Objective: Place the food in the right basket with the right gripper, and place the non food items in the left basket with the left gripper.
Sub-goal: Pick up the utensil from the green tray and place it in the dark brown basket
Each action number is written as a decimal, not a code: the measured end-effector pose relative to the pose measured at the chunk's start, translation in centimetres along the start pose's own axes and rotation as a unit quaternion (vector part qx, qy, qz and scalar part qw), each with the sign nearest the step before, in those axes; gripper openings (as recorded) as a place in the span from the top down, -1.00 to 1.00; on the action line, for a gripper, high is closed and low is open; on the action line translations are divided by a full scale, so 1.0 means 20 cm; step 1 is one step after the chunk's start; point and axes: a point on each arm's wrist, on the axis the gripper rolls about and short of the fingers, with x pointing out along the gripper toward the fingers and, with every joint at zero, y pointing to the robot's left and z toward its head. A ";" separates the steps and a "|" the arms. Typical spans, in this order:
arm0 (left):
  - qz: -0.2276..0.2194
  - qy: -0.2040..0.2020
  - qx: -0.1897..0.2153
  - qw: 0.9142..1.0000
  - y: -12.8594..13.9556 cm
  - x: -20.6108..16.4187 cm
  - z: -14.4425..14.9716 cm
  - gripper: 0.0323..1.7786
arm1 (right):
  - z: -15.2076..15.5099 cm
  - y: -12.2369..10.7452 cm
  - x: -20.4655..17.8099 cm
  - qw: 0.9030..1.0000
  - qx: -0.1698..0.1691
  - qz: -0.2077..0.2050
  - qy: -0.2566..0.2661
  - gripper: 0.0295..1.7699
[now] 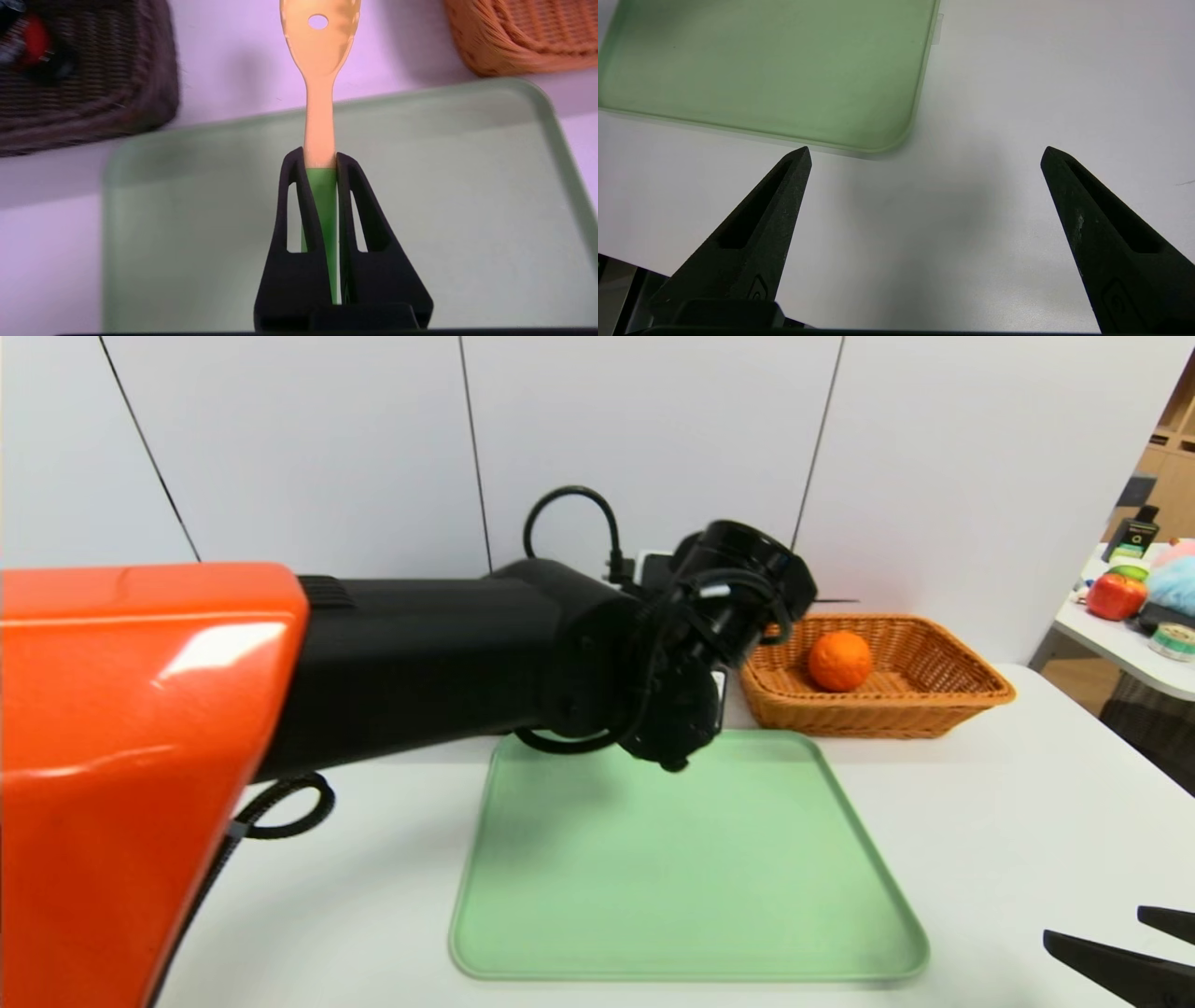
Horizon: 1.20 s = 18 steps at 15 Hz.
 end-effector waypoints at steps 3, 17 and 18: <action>0.042 -0.015 0.005 0.999 0.25 0.00 0.17 0.90 | -0.01 0.00 0.00 1.000 0.000 -0.001 0.001 -0.92; -0.020 -0.025 0.184 0.982 1.34 0.14 0.50 0.90 | -0.01 0.00 -0.02 1.000 0.000 -0.002 -0.007 -0.92; -0.047 -0.032 0.209 0.976 1.39 0.14 0.50 0.90 | -0.01 0.00 -0.02 1.000 0.000 -0.003 -0.007 -0.92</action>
